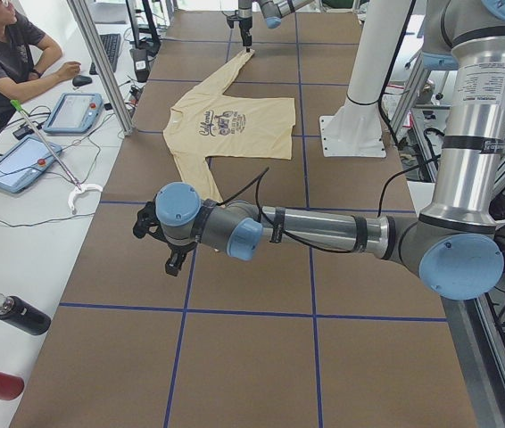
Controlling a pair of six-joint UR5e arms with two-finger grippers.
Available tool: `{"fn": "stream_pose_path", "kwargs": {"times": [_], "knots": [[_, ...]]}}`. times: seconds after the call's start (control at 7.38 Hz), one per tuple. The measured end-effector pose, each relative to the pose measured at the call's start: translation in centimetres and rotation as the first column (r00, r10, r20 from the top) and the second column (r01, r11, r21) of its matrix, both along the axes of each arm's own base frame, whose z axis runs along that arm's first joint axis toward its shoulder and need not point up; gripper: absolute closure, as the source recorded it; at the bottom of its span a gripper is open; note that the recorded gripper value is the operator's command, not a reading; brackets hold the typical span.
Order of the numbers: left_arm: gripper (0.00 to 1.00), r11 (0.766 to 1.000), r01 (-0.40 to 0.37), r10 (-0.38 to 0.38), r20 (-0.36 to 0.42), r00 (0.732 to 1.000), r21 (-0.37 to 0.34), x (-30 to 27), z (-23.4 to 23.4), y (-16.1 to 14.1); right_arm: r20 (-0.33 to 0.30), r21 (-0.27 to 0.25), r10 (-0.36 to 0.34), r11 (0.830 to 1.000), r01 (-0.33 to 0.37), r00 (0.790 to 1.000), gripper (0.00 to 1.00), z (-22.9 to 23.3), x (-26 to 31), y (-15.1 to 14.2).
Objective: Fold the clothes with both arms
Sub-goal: 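Move the right gripper down to the cuff of the sleeve nearest it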
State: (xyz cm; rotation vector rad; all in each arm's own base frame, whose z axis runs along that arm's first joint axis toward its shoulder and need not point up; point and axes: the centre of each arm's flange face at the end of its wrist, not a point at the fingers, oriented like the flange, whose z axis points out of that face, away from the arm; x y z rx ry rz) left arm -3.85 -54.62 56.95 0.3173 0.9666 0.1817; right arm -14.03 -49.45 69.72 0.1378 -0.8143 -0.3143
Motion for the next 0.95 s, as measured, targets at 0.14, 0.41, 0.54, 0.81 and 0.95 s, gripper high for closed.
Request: {"fn": "stream_pose_path", "kwargs": {"times": [0.14,0.41,0.54,0.81,0.95], "knots": [[0.01,1.000,0.000,0.000,0.000,1.000,0.001,0.0,-0.1,-0.1,-0.002,-0.004,0.000,1.000,0.000,1.000,0.23,0.2,0.1,0.1],[0.01,1.000,0.002,-0.002,0.000,1.000,0.001,0.0,-0.1,-0.1,-0.005,-0.015,-0.002,1.000,0.001,1.000,0.24,0.8,0.3,0.7],[0.01,1.000,0.002,-0.002,0.000,1.000,0.000,0.0,-0.2,-0.1,-0.005,-0.020,-0.003,1.000,0.002,1.000,0.24,1.0,0.3,0.9],[0.01,1.000,0.003,-0.003,0.000,1.000,-0.001,0.0,-0.2,-0.2,-0.005,-0.026,-0.003,1.000,0.003,1.000,0.27,1.3,0.4,1.2],[0.01,1.000,0.003,-0.003,0.000,1.000,-0.002,0.0,-0.2,-0.2,-0.006,-0.029,-0.004,1.000,0.003,1.000,0.30,1.4,0.5,1.3]]}}
